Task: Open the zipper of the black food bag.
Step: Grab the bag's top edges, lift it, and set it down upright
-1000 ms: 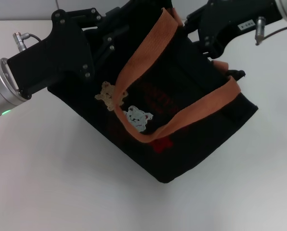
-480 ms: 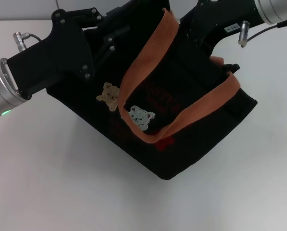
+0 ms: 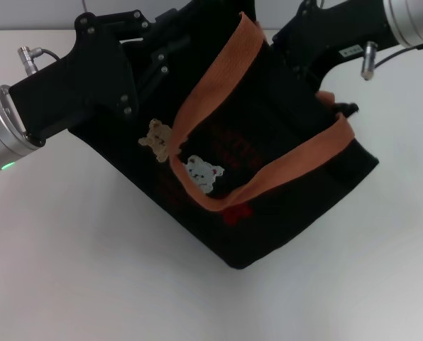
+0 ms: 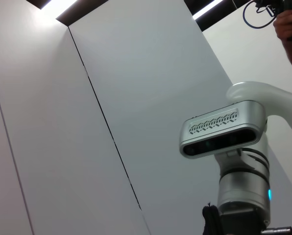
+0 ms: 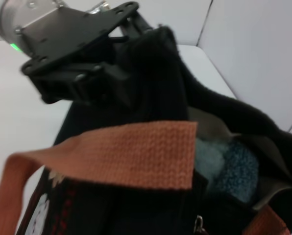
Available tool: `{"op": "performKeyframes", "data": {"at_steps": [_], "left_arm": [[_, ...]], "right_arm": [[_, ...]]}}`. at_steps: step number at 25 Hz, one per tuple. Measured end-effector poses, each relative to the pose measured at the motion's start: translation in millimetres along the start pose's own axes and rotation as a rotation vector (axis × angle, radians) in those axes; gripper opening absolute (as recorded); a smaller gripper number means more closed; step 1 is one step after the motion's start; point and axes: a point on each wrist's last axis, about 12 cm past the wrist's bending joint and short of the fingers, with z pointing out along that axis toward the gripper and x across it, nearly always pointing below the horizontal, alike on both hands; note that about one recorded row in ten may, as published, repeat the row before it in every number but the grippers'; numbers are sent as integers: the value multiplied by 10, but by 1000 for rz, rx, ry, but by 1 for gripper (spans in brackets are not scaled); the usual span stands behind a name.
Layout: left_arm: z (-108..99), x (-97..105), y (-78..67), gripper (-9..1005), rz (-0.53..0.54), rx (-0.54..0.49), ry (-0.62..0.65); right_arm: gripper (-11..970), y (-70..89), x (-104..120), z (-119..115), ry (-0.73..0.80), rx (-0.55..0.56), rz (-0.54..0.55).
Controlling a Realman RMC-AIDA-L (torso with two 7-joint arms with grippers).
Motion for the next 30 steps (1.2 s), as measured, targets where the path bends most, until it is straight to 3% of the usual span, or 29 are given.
{"op": "performKeyframes", "data": {"at_steps": [13, 18, 27, 30], "left_arm": [[6, -4, 7, 184, 3, -8, -6], [15, -1, 10, 184, 4, -6, -4], [-6, -4, 3, 184, 4, -10, -5], [-7, -6, 3, 184, 4, -9, -5]], "right_arm": [[26, 153, 179, -160, 38, -28, -21], [38, 142, 227, -219, 21, 2, 6], [60, 165, 169, -346, -63, 26, -7], [184, 175, 157, -352, -60, 24, -32]]}}
